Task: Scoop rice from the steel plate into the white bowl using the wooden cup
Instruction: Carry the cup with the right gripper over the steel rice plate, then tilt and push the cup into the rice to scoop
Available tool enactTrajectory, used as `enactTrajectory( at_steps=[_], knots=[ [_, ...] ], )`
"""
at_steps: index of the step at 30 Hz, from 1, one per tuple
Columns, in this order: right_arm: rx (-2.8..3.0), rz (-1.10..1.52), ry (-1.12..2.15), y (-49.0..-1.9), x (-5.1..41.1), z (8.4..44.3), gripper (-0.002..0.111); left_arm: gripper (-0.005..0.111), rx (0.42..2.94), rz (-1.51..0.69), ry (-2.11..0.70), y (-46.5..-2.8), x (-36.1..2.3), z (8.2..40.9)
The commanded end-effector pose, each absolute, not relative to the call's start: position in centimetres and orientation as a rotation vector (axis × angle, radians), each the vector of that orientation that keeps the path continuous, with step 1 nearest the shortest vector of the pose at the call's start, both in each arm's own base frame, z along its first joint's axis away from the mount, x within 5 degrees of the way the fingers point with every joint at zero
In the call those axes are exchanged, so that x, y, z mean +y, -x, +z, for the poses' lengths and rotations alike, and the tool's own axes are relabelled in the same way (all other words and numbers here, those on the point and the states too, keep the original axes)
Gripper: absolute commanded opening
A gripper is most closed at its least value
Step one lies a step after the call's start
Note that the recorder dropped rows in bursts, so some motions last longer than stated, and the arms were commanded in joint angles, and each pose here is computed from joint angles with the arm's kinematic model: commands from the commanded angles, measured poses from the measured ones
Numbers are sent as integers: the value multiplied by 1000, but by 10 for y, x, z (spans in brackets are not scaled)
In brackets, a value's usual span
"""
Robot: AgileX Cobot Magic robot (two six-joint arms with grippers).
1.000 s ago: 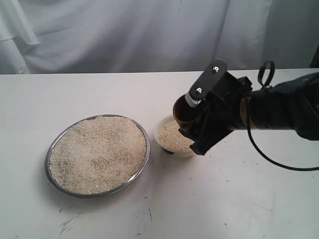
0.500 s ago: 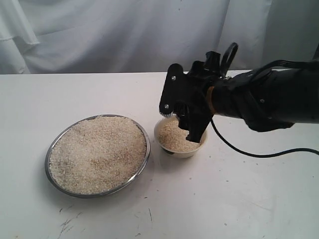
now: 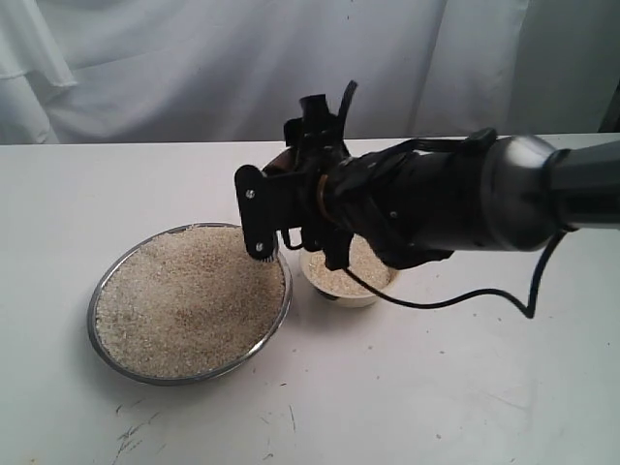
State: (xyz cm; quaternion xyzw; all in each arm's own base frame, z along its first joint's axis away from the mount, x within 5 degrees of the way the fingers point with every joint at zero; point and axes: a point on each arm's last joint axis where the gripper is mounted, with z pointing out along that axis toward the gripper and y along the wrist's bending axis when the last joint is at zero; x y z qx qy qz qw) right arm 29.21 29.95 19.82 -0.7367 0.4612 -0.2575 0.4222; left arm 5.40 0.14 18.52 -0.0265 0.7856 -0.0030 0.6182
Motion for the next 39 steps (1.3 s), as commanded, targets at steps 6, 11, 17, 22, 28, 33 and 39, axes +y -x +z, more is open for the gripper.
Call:
enactTrajectory(
  at_steps=[6,11,17,22,28,33,39],
  knots=[
    [1026,-704,1962,-285,312,185,0,0,1801,-7,64,-54,1,184],
    [949,-717,2033,-285,314,178,0,0,1801,-7,64,-54,1,184],
    [928,-750,2039,-289,331,168,0,0,1801,-7,64,-54,1,184],
    [936,-836,1990,-296,348,167,0,0,1801,-7,64,-54,1,184],
    [906,-948,2042,-293,355,149,0,0,1801,-7,64,-54,1,184],
    [896,-952,2056,-286,358,146,0,0,1801,-7,64,-54,1,184],
    [864,-972,2099,-283,359,145,0,0,1801,-7,64,-54,1,184]
  ],
)
